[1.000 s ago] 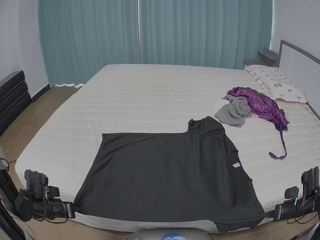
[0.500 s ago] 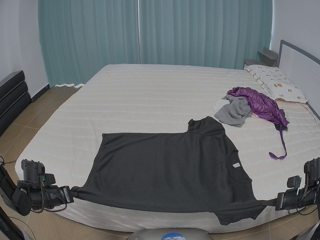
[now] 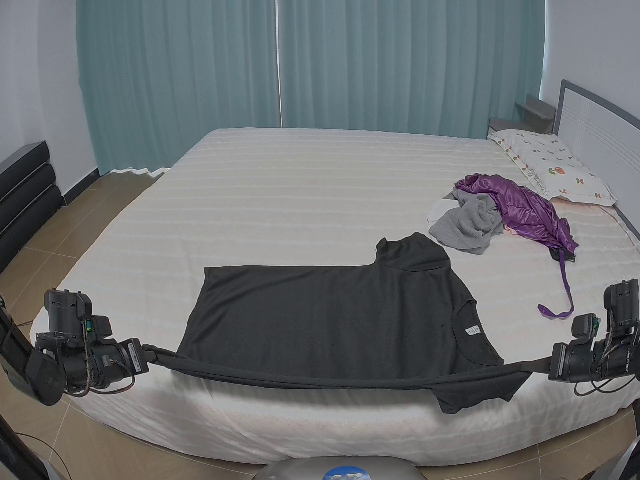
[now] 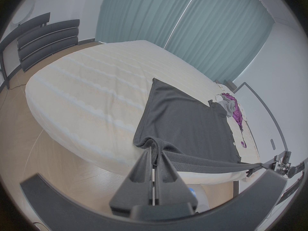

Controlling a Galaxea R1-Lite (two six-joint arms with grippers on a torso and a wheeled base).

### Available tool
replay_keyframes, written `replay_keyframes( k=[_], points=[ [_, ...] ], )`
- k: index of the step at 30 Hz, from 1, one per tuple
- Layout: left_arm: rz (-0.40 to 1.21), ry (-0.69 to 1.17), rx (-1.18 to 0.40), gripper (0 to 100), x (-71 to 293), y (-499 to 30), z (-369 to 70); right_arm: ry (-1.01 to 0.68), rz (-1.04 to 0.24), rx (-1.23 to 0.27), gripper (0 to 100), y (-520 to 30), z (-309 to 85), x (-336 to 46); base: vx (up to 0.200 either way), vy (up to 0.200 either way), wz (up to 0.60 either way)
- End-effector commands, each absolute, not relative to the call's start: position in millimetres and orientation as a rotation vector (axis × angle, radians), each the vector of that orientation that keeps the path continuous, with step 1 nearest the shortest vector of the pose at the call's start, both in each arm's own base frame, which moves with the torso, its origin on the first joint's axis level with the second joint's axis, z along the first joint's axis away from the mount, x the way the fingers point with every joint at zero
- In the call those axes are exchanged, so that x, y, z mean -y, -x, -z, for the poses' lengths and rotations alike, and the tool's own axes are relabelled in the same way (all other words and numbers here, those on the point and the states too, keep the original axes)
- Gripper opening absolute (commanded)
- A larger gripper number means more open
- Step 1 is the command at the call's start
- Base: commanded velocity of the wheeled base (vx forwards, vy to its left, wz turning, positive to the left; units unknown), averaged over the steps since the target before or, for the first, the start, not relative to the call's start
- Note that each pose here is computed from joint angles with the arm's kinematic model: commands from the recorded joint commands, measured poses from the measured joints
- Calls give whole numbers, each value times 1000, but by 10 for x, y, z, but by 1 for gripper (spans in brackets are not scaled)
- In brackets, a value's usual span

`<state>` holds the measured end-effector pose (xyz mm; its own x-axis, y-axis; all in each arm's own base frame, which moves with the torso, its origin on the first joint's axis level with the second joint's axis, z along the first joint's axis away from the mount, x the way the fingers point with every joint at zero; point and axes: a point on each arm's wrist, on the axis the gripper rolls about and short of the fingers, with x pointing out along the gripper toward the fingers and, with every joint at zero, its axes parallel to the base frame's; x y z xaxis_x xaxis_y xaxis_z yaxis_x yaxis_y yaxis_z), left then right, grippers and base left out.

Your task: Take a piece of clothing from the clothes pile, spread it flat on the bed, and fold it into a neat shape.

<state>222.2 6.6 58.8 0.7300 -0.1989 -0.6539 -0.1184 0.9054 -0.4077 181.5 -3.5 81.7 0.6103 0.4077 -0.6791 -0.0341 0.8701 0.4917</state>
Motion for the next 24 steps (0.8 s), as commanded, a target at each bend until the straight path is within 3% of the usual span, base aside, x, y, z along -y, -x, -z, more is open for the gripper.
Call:
replay_keyframes(
  k=[1,24],
  points=[
    [47,443,-755,0,-57,-2372,-644,-477,-255,-903,0,-1991,-784,45,0,0,0],
    [59,435,-804,0,-1,-2624,-625,-490,-240,-883,0,-2312,-812,51,0,0,0]
  ],
)
